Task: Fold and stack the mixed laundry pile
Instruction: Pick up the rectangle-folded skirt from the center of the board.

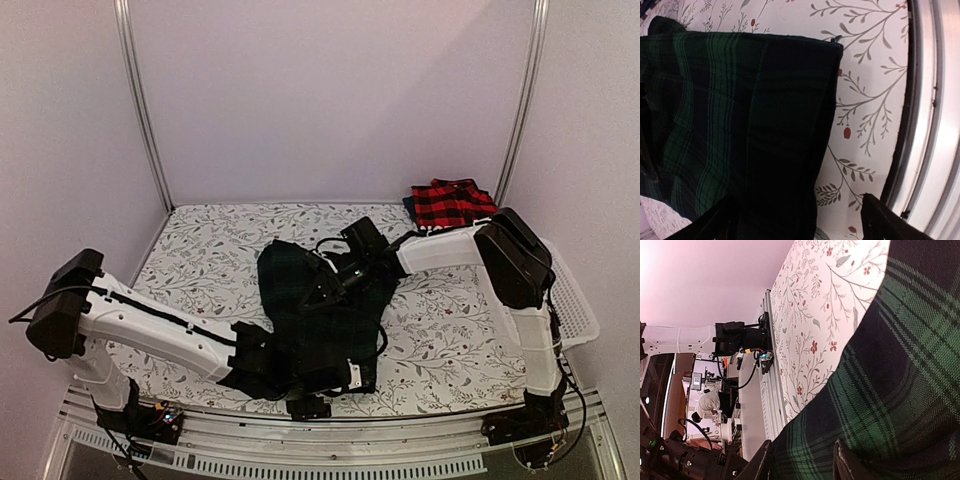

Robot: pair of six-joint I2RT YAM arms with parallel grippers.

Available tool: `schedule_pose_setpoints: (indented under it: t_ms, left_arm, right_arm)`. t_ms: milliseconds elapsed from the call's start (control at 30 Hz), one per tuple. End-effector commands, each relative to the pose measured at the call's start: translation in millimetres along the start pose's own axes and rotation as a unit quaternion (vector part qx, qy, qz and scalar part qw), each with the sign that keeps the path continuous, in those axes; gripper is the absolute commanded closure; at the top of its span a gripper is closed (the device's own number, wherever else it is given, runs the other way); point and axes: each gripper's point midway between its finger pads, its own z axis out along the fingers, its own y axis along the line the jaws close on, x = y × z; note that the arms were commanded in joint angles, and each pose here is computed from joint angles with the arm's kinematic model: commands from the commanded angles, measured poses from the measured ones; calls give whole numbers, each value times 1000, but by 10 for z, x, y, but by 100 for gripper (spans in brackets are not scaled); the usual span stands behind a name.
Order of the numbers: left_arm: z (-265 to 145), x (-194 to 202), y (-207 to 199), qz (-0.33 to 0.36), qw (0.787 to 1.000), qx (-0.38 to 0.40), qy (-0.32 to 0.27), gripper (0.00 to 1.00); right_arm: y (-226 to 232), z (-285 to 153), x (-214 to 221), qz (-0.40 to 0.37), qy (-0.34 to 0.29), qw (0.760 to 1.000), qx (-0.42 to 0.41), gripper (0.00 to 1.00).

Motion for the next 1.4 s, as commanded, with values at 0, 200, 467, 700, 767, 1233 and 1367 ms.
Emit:
schedule_pose_setpoints:
  t_ms: [0,200,467,700,767,1233,1367]
  left_arm:
    - [223,148,109,-6,996,-79,36,6]
    - [455,316,90,25,989,-123,73,4]
    - [521,404,266,64,974,-195,92,44]
    - [54,-315,93,59,995,-86,-9,94]
    - [-131,-459,79,53,997,-51,-27,100]
    - [-866,-587,16,8,987,154,-54,100]
    - [-914,-568,-76,-1,982,185,-48,100]
  right_arm:
    - [-472,90,254,32,29,998,38,62]
    - [-887,152,609,54,62,994,78,64]
    - [-1059,158,877,57,86,991,89,66]
    - [-1016,135,902,55,82,991,87,66]
    - [-954,123,897,52,79,992,81,66]
    - [20,-174,497,-5,35,999,32,50]
    - [26,-288,55,-26,-3,999,43,47]
